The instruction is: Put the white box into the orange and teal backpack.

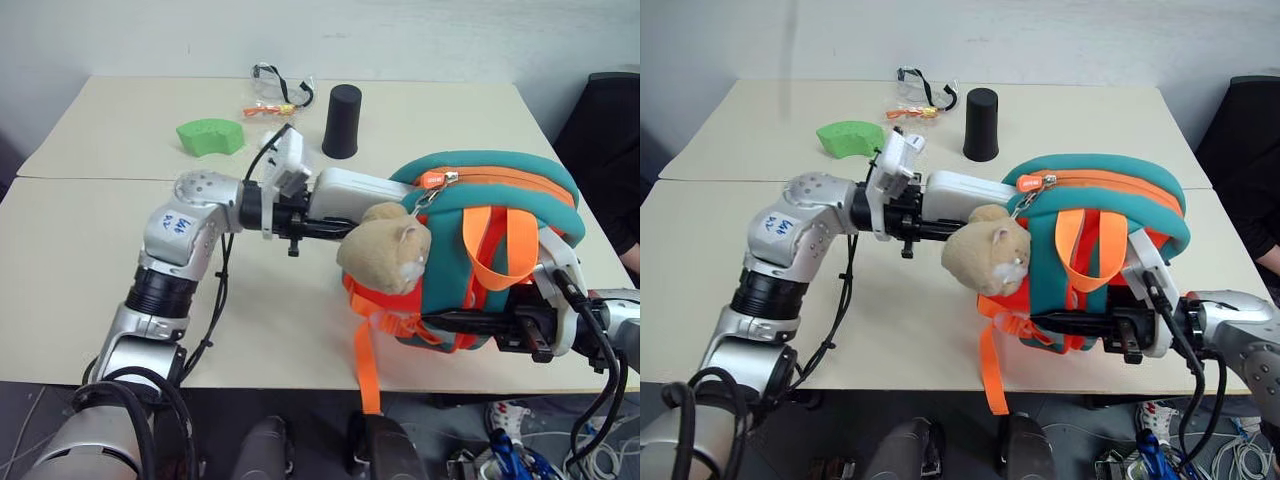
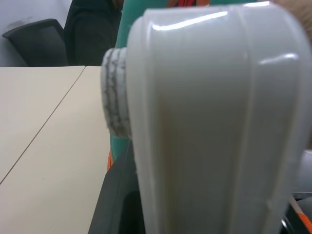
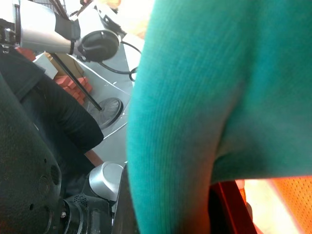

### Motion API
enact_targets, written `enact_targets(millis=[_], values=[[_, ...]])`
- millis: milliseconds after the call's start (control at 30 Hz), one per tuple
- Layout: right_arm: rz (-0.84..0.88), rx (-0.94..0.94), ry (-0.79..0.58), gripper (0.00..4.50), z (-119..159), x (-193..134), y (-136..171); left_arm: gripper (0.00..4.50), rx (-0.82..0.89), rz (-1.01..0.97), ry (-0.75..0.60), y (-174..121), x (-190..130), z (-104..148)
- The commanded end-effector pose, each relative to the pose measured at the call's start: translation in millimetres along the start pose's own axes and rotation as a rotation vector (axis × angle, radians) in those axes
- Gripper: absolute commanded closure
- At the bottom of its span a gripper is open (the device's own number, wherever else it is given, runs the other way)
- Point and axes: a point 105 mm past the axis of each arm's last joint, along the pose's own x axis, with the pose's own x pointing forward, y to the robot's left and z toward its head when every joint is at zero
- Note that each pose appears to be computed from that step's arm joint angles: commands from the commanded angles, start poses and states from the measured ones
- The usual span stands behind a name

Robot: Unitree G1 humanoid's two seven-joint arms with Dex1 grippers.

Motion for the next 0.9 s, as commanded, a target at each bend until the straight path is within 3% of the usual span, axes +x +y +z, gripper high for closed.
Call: enact_targets(millis=[33, 233, 367, 733, 900], values=[[0.054, -0.031, 0.001, 4.47, 2, 8, 9, 3.24, 0.05, -0.032, 0.025, -13, 25, -1], [0.062, -0.038, -0.001, 4.47, 2, 12, 9, 3.24, 0.014, -0.013, 0.027, -10, 55, -2], [0.053, -0.041, -0.006, 4.47, 1, 14, 7, 3.24, -0.01, -0.013, 0.02, -7, 55, 0], [0.001, -0.048, -0.019, 4.5, -1, 14, -3, 0.1, 0.018, -0.087, -0.011, -17, 2, 19], [-0.027, -0.06, -0.028, 4.5, -1, 17, -9, 0.1, 0.038, -0.083, -0.016, -18, -20, 31]])
